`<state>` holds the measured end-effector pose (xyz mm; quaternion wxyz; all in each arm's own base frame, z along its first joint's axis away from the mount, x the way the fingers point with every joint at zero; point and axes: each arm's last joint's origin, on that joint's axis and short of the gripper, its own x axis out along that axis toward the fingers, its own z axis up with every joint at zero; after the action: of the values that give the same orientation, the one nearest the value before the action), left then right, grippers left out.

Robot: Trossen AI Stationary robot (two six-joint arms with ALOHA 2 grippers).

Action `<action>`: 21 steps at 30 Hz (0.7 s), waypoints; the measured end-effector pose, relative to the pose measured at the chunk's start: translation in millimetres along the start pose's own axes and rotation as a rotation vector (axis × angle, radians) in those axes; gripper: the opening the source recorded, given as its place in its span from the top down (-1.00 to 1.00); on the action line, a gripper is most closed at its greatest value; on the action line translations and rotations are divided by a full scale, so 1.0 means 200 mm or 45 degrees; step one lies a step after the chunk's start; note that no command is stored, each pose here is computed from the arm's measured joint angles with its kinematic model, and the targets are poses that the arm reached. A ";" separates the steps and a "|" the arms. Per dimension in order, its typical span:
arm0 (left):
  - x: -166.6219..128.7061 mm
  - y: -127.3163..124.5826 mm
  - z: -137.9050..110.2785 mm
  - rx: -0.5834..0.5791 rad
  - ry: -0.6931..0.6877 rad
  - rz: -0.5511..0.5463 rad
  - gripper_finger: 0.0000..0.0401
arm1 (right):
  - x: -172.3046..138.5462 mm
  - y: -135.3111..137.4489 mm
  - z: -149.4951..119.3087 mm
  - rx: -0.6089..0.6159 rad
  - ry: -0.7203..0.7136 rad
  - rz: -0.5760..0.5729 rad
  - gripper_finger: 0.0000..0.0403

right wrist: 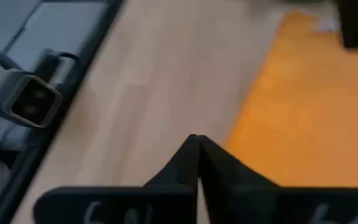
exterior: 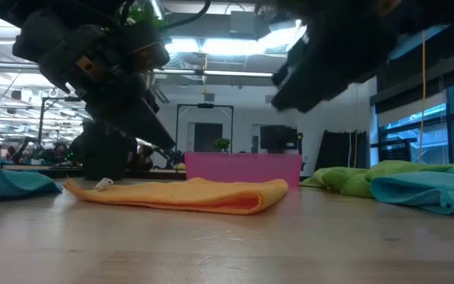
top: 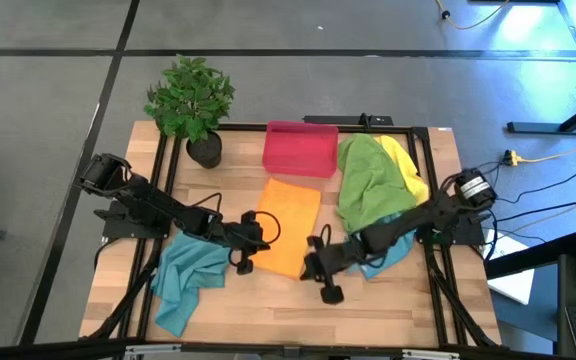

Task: Roll microfiber towels into tight, uniform cylinder then place into a basket
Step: Fold the orange towel

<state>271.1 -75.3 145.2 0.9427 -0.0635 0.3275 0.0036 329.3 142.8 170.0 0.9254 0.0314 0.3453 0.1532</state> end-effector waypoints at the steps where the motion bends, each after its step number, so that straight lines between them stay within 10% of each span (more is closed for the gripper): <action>1: 0.00 0.00 0.00 -0.001 -0.003 0.000 0.96 | 0.00 0.02 0.00 -0.040 -0.009 -0.006 0.87; 13: 0.00 0.00 0.01 -0.047 -0.015 -0.001 0.99 | -0.01 0.14 -0.05 -0.586 0.029 -0.311 -0.10; 21: 0.00 0.00 0.01 -0.039 -0.018 0.007 0.99 | 0.00 0.13 -0.07 -0.648 0.069 -0.351 -0.13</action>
<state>272.0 -74.6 146.1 0.9439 -0.0769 0.3210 0.0115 313.2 166.2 164.1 0.9059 -0.2533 0.3215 0.1086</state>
